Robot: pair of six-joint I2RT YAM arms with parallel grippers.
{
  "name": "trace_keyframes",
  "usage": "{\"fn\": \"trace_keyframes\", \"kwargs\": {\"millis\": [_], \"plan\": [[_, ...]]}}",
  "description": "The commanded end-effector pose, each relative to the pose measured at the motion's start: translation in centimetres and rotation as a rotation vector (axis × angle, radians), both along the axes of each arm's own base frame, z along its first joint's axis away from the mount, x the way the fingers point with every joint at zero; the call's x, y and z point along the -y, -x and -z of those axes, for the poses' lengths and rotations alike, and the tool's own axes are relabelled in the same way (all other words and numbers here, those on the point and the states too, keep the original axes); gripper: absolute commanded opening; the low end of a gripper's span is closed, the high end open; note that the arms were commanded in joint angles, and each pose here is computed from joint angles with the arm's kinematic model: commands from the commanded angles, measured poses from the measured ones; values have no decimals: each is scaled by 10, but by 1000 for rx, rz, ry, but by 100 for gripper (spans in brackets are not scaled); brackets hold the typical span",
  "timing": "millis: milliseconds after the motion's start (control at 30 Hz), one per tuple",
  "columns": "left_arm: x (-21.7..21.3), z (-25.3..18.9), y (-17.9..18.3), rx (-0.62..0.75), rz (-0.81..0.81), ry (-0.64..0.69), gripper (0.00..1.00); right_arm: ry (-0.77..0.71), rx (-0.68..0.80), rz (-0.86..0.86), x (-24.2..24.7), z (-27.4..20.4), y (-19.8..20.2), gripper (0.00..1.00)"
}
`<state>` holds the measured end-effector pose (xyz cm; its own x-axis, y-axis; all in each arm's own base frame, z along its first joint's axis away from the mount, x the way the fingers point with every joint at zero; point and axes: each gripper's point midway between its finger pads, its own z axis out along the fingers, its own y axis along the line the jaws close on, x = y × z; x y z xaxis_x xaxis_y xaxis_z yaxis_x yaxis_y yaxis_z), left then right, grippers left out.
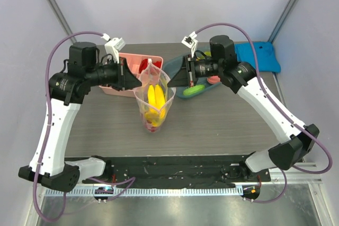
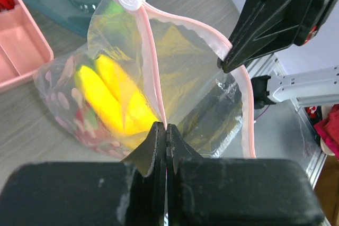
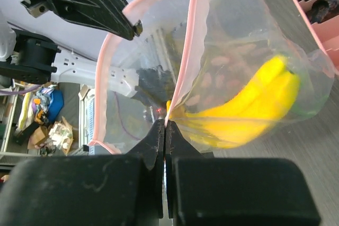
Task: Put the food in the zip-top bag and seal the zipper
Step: Adjust the zipper food storage bag at the center of the board, then pick up the fake fruit from the bin.
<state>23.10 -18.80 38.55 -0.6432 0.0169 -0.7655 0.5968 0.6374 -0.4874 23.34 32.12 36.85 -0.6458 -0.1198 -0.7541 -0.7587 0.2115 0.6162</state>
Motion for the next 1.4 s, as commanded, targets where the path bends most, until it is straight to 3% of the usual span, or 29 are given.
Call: {"fn": "trace_keyframes", "kwargs": {"millis": [0, 200, 267, 300, 367, 400, 533, 567, 700, 767, 800, 867, 1100, 1367], "plan": [[-1, 39, -6, -116, 3, -80, 0, -28, -42, -15, -2, 5, -5, 1], [1, 61, -24, -184, -44, -103, 0, 44, -74, 41, 1, 32, -29, 1], [-1, 62, -28, -180, -62, -105, 0, 50, -43, 91, 10, 30, -42, 18], [-1, 60, -30, -166, -70, -103, 0, 44, -22, 108, 13, 24, -49, 43], [-1, 60, -32, -163, -75, -100, 0, 31, -14, 164, 28, 18, -69, 55], [0, 60, -33, -161, -76, -96, 0, 18, -6, 189, 33, 11, -81, 67], [2, 61, -36, -165, -77, -90, 0, 56, 96, 341, 82, 8, -137, 76], [2, 61, -37, -168, -80, -90, 0, 115, 141, 450, 107, 13, -161, 77], [3, 61, -40, -165, -82, -88, 0, 431, 267, 542, 151, 70, -203, 82], [3, 62, -41, -162, -80, -90, 0, 527, 321, 497, 158, 100, -220, 85], [3, 62, -42, -162, -81, -91, 0, 556, 349, 506, 161, 107, -231, 93], [3, 63, -43, -162, -78, -95, 0, 629, 416, 475, 163, 131, -253, 99], [2, 69, -47, -162, -79, -119, 0, 766, 732, 385, 156, 172, -313, 100], [1, 76, -52, -178, -83, -135, 0, 885, 913, 163, 131, 232, -331, 100]]}}
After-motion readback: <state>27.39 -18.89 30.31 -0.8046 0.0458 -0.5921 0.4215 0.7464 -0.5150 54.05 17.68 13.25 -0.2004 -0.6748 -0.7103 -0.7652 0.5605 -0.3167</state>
